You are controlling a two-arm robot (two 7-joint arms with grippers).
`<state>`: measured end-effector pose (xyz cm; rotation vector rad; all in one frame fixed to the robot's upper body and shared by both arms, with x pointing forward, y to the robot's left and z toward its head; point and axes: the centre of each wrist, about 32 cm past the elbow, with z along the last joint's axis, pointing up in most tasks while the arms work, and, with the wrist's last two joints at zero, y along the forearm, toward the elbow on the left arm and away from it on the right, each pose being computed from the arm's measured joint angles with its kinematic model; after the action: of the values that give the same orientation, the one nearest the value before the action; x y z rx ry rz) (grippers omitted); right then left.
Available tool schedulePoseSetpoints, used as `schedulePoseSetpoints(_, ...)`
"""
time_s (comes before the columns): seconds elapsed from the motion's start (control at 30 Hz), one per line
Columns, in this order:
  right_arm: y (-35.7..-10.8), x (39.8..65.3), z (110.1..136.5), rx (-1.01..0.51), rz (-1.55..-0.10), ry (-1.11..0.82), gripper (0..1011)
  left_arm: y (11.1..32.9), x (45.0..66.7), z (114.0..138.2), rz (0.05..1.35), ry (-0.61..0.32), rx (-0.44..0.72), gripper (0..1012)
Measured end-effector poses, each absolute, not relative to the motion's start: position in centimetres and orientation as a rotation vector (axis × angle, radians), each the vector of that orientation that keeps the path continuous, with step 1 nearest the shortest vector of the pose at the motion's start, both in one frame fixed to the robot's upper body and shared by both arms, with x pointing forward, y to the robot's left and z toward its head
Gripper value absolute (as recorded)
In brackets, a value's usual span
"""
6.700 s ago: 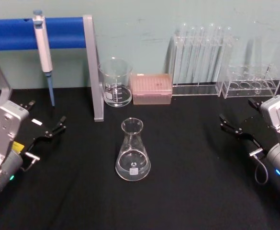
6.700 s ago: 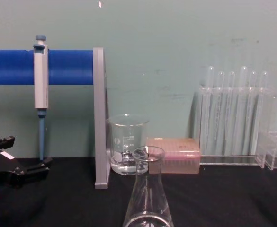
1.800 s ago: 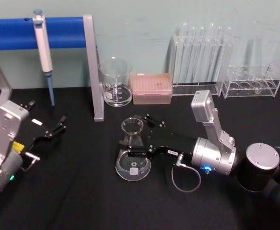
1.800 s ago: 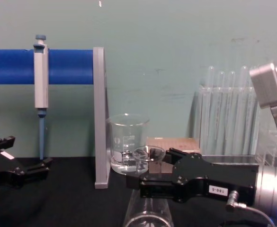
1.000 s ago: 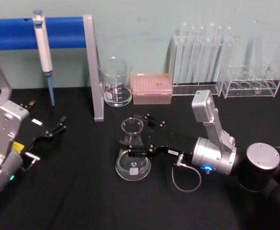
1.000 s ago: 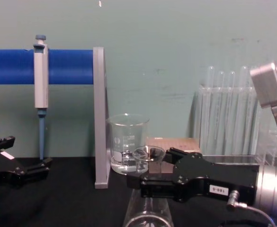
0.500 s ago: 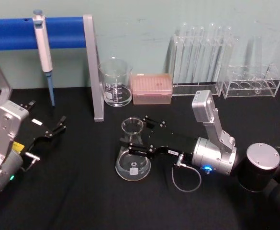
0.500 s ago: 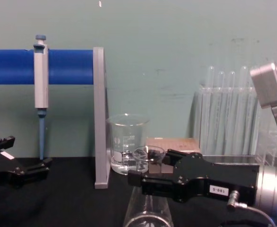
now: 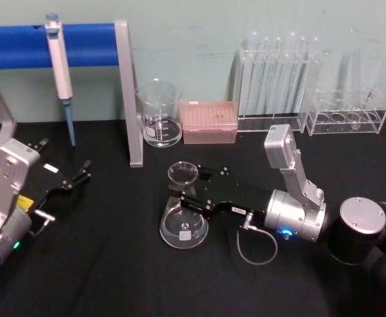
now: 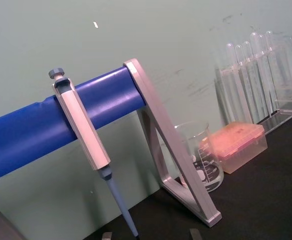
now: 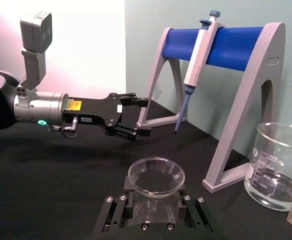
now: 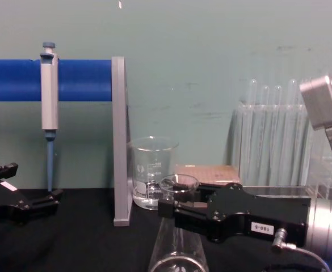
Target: Grasp the erlenmeyer flask with one hand, shake it three times, then place it back.
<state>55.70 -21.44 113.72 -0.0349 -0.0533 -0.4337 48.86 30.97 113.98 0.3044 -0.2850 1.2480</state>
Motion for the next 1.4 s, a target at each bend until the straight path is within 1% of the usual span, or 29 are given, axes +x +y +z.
schedulePoseSetpoints(0.8, -21.5, 55.6, 113.9, -0.028, -0.45, -0.054, 453, 31.0, 48.9, 114.0, 1.248, -0.285, 0.305, 1001)
schedulePoseSetpoints(1.03, -21.7, 55.1, 115.1, 0.013, -0.488, -0.084, 453, 31.0, 48.9, 114.0, 1.248, -0.285, 0.304, 1001)
schedulePoseSetpoints(1.4, -22.7, 54.0, 117.8, 0.082, -0.565, -0.152, 453, 31.0, 48.9, 114.0, 1.248, -0.285, 0.304, 1001)
